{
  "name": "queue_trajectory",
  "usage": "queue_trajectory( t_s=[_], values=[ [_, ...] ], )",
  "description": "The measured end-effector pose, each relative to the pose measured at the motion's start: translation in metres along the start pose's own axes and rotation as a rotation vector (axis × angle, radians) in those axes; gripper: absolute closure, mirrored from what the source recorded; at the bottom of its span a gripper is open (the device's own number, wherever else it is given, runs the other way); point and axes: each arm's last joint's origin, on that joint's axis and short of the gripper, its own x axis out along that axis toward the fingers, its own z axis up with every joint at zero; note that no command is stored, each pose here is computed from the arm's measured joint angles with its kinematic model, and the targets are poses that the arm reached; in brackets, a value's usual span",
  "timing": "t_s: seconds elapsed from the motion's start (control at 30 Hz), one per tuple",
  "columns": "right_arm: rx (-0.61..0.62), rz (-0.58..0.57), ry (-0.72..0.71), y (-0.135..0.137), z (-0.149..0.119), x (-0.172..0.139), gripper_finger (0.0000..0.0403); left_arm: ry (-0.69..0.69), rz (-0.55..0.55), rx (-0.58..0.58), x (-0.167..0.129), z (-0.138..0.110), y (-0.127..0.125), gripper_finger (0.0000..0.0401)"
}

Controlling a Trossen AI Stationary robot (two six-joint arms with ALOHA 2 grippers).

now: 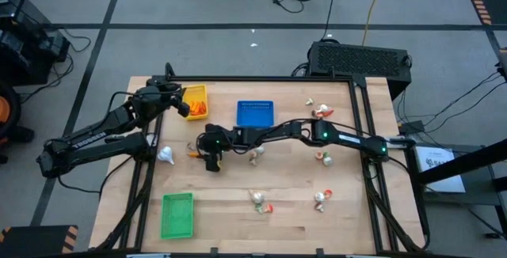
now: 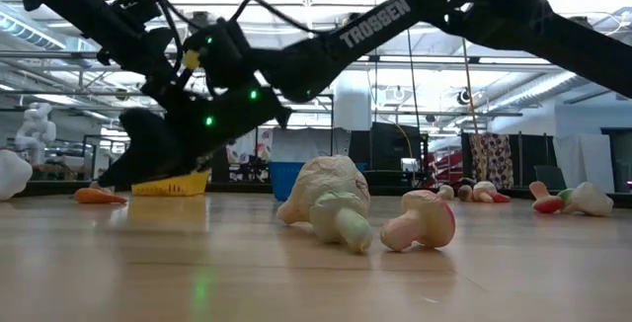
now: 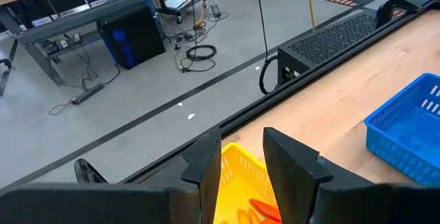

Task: Sort produce into baskets
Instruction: Put the yellow chili pepper into the yellow bin

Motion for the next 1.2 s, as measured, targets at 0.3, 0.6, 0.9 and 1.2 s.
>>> queue_trajectory(
  t_s=[0.3, 0.6, 0.9, 1.2],
  values=[
    [0.039, -0.021, -0.007, 0.0, -0.022, 0.015, 0.0203, 0.0, -0.004, 0.001, 0.0, 0.0, 0.0, 0.0283],
    [0.049, -0.027, 0.021, 0.0, -0.024, 0.015, 0.033, 0.002, -0.005, 0.003, 0.0, 0.0, 0.0, 0.0283],
    [0.055, -0.014, 0.077, 0.003, -0.013, 0.004, 0.039, 0.01, -0.004, 0.009, 0.0, -0.001, 0.0, 0.0283],
    [-0.027, -0.016, 0.113, 0.001, 0.032, -0.033, 0.04, 0.01, -0.013, 0.008, 0.0, -0.001, -0.001, 0.0283]
  ],
)
